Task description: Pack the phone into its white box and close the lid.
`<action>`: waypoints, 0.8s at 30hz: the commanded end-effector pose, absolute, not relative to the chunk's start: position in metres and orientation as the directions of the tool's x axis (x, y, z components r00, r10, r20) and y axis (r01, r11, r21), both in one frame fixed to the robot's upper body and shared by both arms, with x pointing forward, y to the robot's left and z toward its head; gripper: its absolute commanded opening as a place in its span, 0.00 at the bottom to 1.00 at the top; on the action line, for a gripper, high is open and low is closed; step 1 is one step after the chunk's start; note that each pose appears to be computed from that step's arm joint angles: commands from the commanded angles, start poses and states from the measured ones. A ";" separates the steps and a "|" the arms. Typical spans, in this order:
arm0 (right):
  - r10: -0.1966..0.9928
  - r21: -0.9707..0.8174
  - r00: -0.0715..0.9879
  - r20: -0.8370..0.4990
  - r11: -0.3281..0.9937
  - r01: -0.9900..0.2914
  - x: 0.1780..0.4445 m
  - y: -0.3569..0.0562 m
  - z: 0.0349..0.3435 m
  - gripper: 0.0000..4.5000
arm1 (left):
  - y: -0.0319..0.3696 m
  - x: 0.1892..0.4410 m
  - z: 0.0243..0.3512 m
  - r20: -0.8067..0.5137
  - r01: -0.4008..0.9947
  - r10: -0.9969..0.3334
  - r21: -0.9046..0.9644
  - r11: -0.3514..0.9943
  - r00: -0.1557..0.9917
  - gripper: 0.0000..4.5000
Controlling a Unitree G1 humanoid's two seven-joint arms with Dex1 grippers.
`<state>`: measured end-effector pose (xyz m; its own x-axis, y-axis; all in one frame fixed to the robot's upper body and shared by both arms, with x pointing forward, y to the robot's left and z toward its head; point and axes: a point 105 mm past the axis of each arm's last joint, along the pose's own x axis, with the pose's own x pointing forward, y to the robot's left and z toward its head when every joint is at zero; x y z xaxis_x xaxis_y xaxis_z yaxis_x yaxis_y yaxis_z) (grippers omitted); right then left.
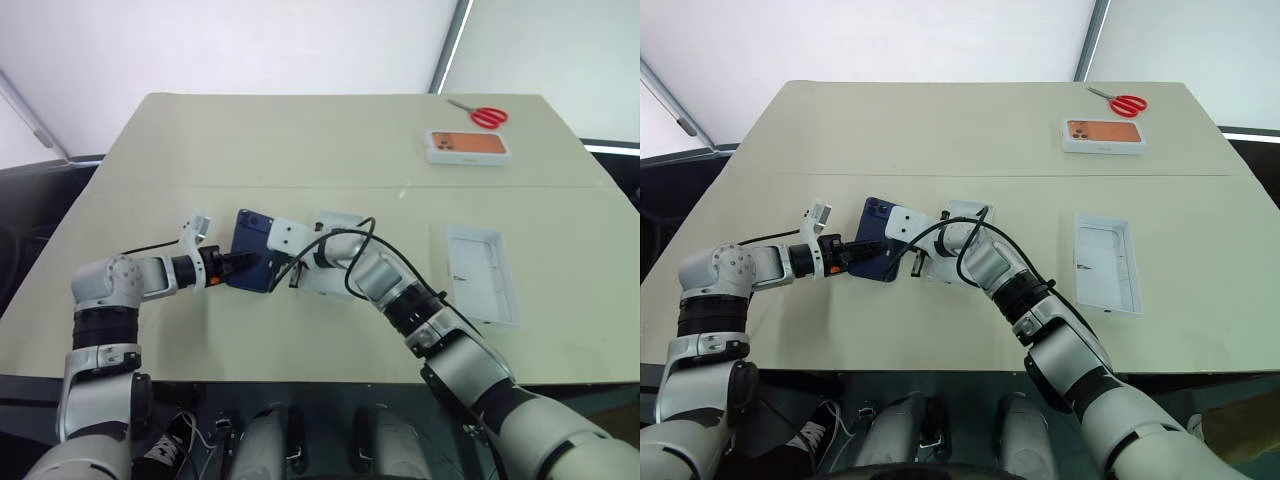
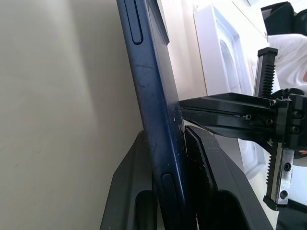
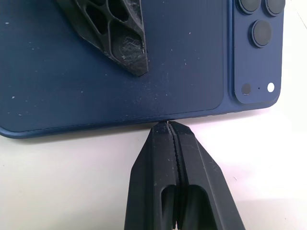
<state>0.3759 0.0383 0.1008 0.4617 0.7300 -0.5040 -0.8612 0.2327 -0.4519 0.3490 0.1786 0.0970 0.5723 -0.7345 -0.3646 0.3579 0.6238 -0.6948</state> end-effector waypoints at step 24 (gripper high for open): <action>0.916 -0.203 0.171 -0.364 0.101 -0.974 0.323 -0.025 0.153 0.87 | 0.181 0.351 0.128 -0.047 0.334 -0.690 -0.850 0.407 0.722 0.00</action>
<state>0.3377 -0.0246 0.1490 0.2353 0.9139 -0.3308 -0.9697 0.1978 -0.1432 0.3469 0.1762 0.1035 0.6919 -0.7080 -0.1412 0.2523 0.4204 -0.8715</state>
